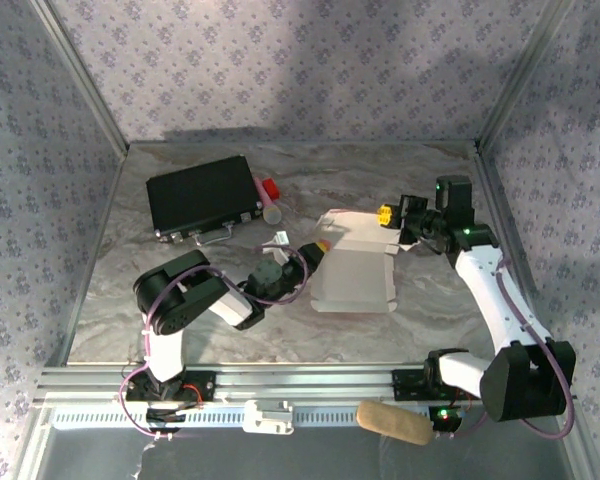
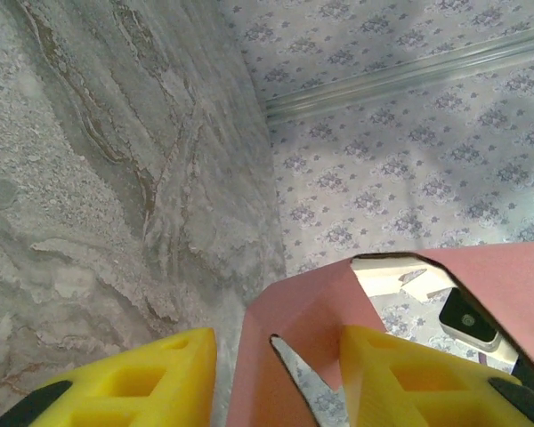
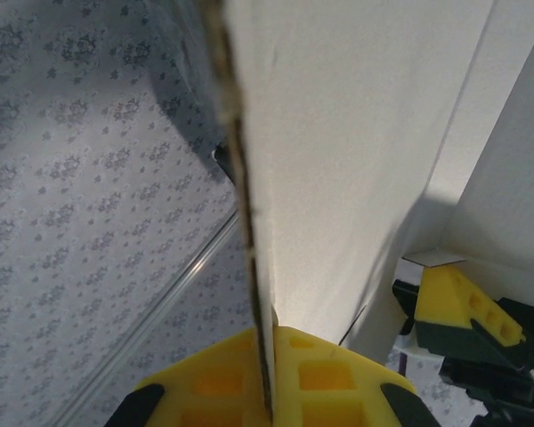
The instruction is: Fold the paper box
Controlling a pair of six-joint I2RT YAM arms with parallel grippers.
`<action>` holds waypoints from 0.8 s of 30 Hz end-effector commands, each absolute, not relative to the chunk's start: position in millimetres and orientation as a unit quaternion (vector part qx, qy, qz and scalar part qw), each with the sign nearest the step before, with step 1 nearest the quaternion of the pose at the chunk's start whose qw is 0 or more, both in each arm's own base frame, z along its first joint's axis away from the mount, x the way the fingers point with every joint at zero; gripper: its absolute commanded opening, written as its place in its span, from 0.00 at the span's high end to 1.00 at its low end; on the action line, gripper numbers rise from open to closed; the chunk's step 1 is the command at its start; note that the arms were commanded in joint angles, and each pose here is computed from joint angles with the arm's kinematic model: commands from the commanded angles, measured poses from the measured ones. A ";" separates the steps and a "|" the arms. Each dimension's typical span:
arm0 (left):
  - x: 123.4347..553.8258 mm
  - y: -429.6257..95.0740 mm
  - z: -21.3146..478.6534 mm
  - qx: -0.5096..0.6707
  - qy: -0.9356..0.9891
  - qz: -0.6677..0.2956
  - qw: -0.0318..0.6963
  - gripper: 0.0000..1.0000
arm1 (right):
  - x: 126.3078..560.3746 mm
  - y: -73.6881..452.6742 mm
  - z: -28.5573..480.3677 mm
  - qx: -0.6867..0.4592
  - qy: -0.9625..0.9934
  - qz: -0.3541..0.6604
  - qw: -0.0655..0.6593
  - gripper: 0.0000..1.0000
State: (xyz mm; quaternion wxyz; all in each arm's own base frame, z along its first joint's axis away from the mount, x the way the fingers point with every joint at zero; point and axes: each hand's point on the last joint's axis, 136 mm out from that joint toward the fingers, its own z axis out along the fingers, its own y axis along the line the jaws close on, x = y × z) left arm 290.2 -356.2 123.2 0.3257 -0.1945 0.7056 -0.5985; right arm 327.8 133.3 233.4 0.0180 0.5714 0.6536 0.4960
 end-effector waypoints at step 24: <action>252.5 -270.7 274.7 -0.019 0.883 -0.308 0.353 0.57 | 341.9 179.6 186.3 0.449 0.756 0.441 0.182 1.00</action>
